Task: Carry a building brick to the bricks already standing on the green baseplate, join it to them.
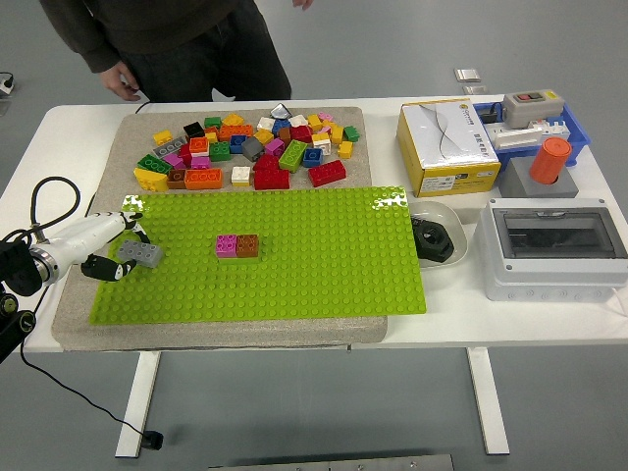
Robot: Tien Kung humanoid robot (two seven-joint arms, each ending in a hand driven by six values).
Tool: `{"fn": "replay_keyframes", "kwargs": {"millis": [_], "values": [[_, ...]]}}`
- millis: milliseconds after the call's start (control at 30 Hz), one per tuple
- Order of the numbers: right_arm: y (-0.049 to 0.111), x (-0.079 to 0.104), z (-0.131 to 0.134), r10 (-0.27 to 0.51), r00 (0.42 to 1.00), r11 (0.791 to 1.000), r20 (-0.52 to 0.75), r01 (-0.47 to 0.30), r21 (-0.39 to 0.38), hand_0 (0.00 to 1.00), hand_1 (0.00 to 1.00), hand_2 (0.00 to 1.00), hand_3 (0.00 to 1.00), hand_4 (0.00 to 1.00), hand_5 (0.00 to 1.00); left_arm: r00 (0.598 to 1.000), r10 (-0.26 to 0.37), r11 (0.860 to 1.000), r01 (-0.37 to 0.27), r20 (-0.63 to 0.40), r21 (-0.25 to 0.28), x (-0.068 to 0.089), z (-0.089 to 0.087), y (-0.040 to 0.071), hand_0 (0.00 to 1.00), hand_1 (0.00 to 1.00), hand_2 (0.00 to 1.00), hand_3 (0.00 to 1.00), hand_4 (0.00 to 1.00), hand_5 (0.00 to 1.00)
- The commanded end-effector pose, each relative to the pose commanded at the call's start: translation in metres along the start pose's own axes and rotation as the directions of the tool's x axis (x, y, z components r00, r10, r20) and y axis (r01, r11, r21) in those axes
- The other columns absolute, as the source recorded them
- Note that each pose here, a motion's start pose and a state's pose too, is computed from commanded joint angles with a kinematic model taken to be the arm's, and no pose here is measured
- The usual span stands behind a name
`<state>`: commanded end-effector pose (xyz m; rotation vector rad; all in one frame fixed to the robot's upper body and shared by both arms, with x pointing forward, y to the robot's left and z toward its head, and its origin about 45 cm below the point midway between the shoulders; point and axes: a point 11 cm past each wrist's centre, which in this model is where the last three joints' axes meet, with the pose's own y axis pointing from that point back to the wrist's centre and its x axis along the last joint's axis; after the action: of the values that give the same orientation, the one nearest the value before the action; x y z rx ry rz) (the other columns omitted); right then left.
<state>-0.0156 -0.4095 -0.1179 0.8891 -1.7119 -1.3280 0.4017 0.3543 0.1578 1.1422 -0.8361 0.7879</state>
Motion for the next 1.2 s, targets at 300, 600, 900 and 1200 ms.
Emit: {"fn": "replay_keyframes", "kwargs": {"millis": [300, 600, 900, 1200], "values": [[0.0, 0.0, 0.0, 0.001, 1.0, 1.0, -0.003, -0.001, 0.001, 0.657, 0.649, 0.772, 0.844, 0.811, 0.998, 0.999, 0.002, 1.0, -0.002, -0.038, -0.004, -0.002, 0.0, 0.0, 0.994, 0.998, 0.998, 0.488, 0.553, 0.002], [0.0, 0.001, 0.0, 0.002, 1.0, 1.0, -0.004, -0.002, -0.001, 0.657, 0.648, 0.771, 0.843, 0.811, 0.998, 0.994, 0.024, 1.0, -0.025, -0.103, -0.008, 0.007, 0.003, -0.002, 0.971, 0.998, 0.979, 0.441, 0.666, 0.002], [0.0, 0.002, 0.001, 0.003, 1.0, 1.0, -0.006, -0.003, -0.005, 0.657, 0.648, 0.77, 0.845, 0.811, 0.998, 0.99, 0.042, 0.999, -0.042, -0.137, 0.003, 0.01, 0.002, -0.001, 0.957, 0.998, 0.97, 0.432, 0.667, 0.002], [0.0, 0.003, 0.004, 0.004, 1.0, 1.0, -0.009, -0.004, -0.009, 0.656, 0.647, 0.769, 0.843, 0.811, 0.998, 0.987, 0.044, 0.999, -0.041, -0.152, 0.018, 0.009, 0.008, -0.003, 0.944, 0.998, 0.973, 0.426, 0.735, 0.002]]}}
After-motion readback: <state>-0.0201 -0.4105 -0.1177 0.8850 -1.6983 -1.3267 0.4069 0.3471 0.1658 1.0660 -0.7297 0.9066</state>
